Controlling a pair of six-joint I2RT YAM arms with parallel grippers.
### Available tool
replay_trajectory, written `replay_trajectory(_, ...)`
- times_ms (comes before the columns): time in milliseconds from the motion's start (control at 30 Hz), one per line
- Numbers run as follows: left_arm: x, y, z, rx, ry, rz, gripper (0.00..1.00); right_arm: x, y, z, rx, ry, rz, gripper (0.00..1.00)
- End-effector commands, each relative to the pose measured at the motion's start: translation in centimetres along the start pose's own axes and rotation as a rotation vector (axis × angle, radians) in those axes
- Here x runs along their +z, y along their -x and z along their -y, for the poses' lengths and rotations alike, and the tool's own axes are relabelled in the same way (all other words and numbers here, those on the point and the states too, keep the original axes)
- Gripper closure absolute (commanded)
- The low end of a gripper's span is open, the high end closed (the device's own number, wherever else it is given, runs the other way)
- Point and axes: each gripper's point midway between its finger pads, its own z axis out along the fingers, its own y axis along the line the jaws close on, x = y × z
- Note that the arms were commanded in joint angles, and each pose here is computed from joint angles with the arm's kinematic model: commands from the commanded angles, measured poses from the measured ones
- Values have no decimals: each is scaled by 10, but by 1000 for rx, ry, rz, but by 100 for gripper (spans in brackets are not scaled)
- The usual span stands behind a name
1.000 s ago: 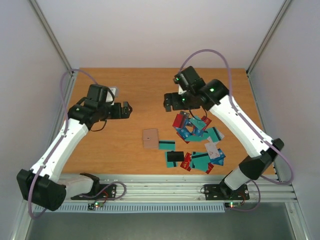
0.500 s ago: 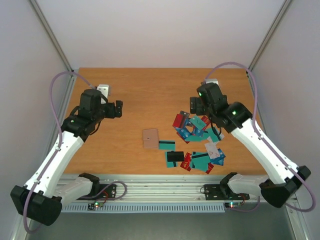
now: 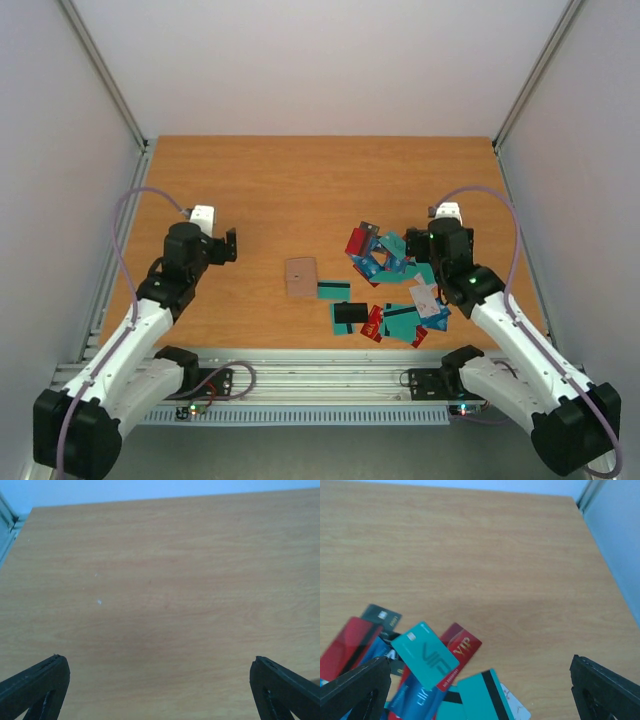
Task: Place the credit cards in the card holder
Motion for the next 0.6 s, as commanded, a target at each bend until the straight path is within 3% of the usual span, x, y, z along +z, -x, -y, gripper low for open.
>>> replay_trajectory(0, 11, 1, -17, 1, 67, 114, 1, 18, -15, 4, 4, 15, 71, 2)
replay_trajectory(333, 28, -38, -44, -97, 131, 196, 1, 66, -78, 22, 39, -35, 39, 1)
replay_trajectory(400, 33, -38, -42, -85, 122, 205, 1, 79, -79, 18, 35, -19, 24, 2)
replay_trajectory(567, 53, -27, -39, -2, 106, 213, 1, 100, -53, 7, 19, 64, 129, 1)
